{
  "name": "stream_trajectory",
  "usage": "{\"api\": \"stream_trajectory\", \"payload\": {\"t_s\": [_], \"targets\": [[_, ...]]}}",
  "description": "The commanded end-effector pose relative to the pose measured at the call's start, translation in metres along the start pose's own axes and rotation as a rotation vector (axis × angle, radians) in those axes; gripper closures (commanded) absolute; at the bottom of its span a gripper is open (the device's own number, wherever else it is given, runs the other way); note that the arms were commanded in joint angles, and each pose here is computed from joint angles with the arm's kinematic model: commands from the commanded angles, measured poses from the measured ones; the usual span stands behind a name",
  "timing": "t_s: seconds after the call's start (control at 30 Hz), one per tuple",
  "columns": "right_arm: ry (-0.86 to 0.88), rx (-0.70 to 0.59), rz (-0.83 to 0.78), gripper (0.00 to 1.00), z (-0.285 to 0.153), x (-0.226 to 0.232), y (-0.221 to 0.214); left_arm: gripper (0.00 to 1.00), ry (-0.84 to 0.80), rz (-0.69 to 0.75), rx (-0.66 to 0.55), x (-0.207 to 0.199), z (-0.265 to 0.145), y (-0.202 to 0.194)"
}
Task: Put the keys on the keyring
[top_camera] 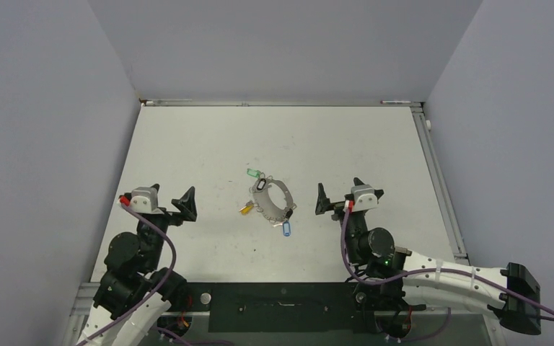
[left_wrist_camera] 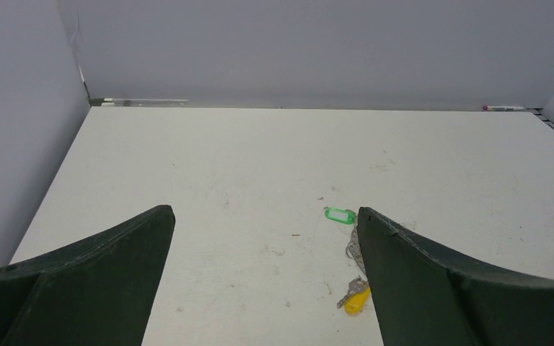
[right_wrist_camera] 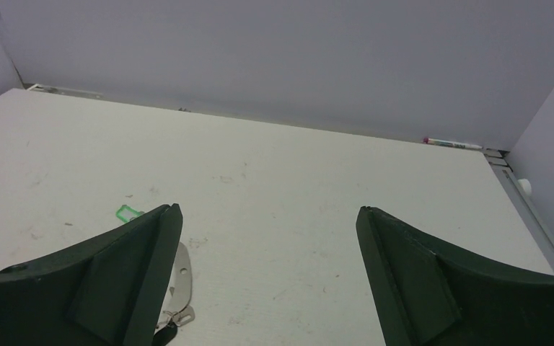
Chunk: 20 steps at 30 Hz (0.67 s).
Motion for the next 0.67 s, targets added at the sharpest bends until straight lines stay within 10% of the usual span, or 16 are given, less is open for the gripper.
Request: {"api": "stream_trajectory", "payload": {"t_s": [0.0,0.63], "targets": [[0.008,-0.049,0.0,0.03,0.0067,0.0073,0.0141,0.04,0.01,-0.003,-0.033,0.0006,0.0068,0.0061],[0.001,-0.039,0.011,0.02,0.014,0.0138,0.0063,0.04,0.007,-0.013,-0.056,0.002,0.004,0.0096]]}}
Point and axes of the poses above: each gripper's point midway between its finger pads, its own z axis out along the fingers, its own x axis along the line the jaws close on, y = z × x, the point moved 5 cm from there along -z, back along the fingers, and after that the axes turned 6 degrees about z, right-handed, at the moved point
